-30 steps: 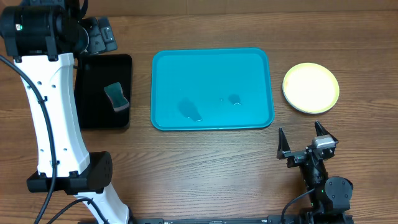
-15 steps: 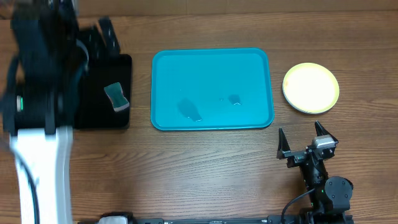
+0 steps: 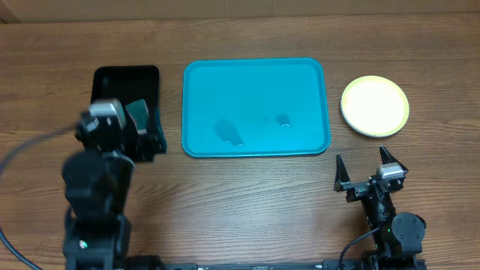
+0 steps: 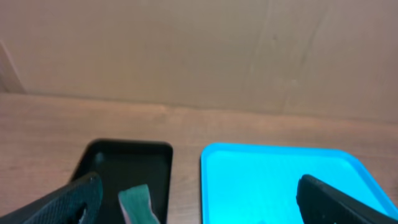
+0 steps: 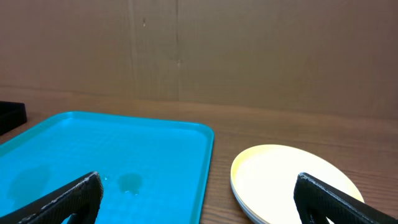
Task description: Clean dirty plates on tray and stack at the side
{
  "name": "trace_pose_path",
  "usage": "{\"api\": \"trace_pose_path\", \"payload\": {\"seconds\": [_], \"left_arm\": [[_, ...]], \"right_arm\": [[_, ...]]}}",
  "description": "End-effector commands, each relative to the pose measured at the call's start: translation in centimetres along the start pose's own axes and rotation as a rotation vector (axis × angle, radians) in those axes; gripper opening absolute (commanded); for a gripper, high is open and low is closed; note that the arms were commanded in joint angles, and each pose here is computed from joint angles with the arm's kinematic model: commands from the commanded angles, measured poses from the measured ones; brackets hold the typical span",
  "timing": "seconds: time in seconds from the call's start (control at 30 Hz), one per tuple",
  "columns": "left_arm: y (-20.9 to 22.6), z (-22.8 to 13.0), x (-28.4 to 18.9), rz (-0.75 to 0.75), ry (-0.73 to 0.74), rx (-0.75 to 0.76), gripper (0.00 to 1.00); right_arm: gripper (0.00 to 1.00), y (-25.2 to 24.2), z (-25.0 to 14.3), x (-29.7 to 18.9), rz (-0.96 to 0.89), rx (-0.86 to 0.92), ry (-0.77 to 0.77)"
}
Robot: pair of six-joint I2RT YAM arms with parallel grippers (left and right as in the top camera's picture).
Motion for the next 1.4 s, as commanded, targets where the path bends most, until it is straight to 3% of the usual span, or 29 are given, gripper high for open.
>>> {"api": "trace_pose_path", "payload": {"seconds": [0.0, 0.27, 0.53, 0.77, 1.37], "left_arm": [[0.6, -3.6, -0.7, -0.033, -0.007, 0.009, 1.00], [2.3, -10.5, -1.4, -0.033, -0.037, 0.012, 1.00], [3.4, -14.2, -1.7, -0.015, -0.075, 0.016, 1.00], [3.9, -15.2, -1.9, -0.004, -0.143, 0.021, 0.99], [3.9, -15.3, -1.9, -0.001, -0.139, 0.021, 1.00]], "right_arm": [[1.00, -0.1, -0.2, 0.0, -0.016, -0.016, -0.004], [1.00, -0.1, -0.2, 0.0, -0.016, -0.016, -0.004], [1.00, -0.1, -0.2, 0.0, -0.016, -0.016, -0.004], [1.00, -0.1, -0.2, 0.0, -0.016, -0.016, -0.004], [1.00, -0.1, -0.2, 0.0, -0.016, -0.016, -0.004]]}}
Point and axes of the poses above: each gripper's point midway between its finger pads, its own x axis out along the fingers, its own y axis along the line the jaws close on, z = x × y, the point moved 9 cm from there along -x, back along the fingers, and after that the axes turned 7 degrees about -x, right-handed, at the moved point
